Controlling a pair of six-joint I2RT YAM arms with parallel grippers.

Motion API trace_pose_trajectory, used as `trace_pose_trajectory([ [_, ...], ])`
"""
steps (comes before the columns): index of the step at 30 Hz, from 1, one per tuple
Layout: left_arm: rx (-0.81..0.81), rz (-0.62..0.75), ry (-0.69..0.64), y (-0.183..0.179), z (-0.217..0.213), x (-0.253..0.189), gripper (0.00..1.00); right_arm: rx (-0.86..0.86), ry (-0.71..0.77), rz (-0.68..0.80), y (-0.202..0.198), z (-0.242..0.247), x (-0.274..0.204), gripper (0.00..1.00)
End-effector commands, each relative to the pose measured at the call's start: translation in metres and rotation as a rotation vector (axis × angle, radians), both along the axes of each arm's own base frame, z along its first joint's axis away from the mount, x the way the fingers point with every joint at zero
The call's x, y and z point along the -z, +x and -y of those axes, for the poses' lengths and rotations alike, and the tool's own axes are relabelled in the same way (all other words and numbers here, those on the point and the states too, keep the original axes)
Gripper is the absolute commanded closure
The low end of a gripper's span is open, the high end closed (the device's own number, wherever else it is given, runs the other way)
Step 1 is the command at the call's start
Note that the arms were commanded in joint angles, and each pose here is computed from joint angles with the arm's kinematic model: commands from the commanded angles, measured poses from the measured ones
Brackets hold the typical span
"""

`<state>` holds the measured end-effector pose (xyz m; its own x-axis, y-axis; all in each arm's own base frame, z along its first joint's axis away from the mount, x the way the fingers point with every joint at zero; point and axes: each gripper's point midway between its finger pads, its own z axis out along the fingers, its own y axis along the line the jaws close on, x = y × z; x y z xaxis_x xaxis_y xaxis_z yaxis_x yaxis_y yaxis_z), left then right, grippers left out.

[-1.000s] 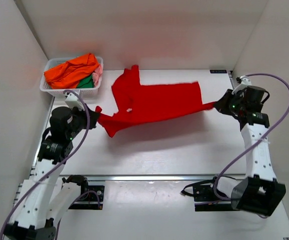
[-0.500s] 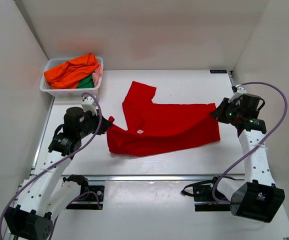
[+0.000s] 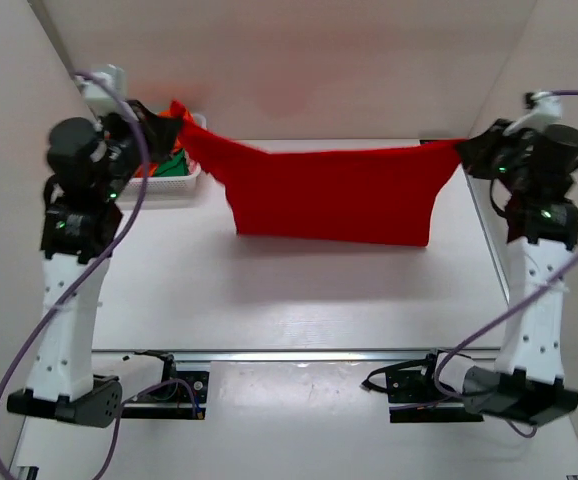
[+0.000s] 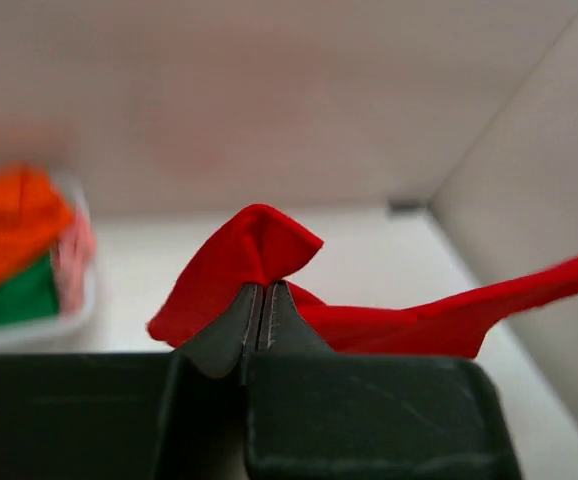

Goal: Fold and stack the t-shirts
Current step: Flatten out the tshirt

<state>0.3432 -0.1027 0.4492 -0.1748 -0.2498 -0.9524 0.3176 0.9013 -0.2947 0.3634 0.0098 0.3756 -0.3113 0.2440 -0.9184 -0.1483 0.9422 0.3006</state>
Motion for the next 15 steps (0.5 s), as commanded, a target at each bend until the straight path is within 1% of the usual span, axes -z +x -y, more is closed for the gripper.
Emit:
trace_pose_trajectory([
  [1,-0.022,0.28,-0.092,-0.052,-0.009,-0.115,1.0,0.015,-0.001,0.333,-0.054,0.002,-0.119,1.0],
  [4,-0.027,0.393,-0.138,-0.087,-0.017,-0.158,1.0,0.021,-0.035,0.448,-0.088,-0.004,-0.161,1.0],
  [7,-0.025,0.498,-0.161,-0.122,-0.022,-0.194,1.0,-0.004,-0.056,0.506,-0.11,-0.02,-0.182,1.0],
  [11,0.0,0.59,-0.178,-0.152,-0.024,-0.231,1.0,-0.02,-0.063,0.563,-0.128,-0.029,-0.205,1.0],
  [12,-0.005,0.584,-0.175,-0.147,-0.023,-0.231,1.0,-0.015,-0.063,0.563,-0.126,-0.029,-0.207,1.0],
  [13,0.006,0.587,-0.176,-0.148,-0.021,-0.233,1.0,-0.033,-0.054,0.579,-0.132,-0.034,-0.213,1.0],
  [14,0.005,0.598,-0.18,-0.151,-0.021,-0.237,1.0,-0.032,-0.065,0.58,-0.129,-0.033,-0.214,1.0],
  [15,0.001,0.595,-0.174,-0.144,-0.021,-0.237,1.0,-0.03,-0.06,0.581,-0.128,-0.033,-0.216,1.0],
])
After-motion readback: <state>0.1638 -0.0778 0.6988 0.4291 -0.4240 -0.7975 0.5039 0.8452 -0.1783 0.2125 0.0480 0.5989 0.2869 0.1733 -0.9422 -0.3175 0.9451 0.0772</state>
